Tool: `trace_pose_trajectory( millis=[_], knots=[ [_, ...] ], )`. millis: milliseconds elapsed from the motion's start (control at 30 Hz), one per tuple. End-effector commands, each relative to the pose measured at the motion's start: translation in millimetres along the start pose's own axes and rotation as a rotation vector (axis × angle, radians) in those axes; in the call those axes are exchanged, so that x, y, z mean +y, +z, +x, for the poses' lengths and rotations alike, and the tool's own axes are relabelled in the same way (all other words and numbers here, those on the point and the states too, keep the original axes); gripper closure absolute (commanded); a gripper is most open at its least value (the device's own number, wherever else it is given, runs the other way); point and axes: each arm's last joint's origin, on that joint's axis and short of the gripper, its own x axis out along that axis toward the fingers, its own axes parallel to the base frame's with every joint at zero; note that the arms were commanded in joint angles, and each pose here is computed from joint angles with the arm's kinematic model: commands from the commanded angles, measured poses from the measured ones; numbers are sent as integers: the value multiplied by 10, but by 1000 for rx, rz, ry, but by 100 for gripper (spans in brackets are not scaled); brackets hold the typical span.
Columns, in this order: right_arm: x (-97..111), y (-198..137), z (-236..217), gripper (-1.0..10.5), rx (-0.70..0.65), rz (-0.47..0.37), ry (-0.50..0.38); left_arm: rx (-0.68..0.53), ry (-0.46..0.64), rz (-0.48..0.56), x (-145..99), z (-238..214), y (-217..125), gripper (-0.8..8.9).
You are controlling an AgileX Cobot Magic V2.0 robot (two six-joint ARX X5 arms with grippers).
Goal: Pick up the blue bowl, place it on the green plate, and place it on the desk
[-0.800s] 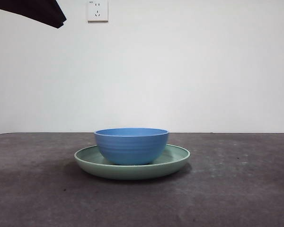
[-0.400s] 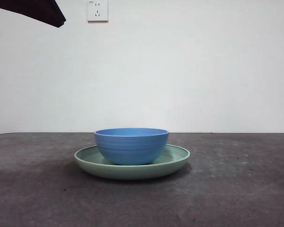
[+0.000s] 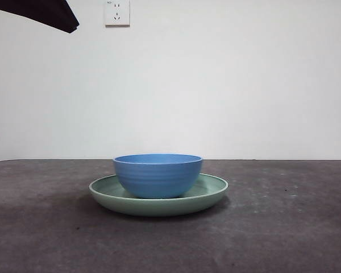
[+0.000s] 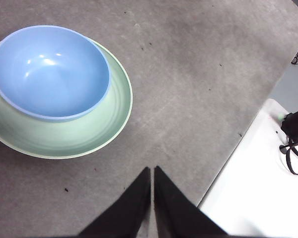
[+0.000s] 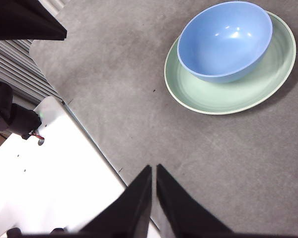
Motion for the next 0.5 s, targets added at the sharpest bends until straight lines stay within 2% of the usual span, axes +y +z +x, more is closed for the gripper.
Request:
trace_pose_trajectory(
  millis=[33, 167, 367, 500],
  knots=[
    [24, 50, -19, 939, -16, -28, 4, -16, -10, 20, -19, -4, 29, 803],
    [24, 50, -19, 939, -16, -28, 4, -120, 69, 72, -5, -168, 61, 803],
    [24, 50, -19, 939, -16, -28, 4, -524, 305, 235, 43, -626, 114, 804],
    [24, 50, -19, 939, -16, -28, 4, -781, 532, 291, 89, -863, -56, 803]
  ],
)
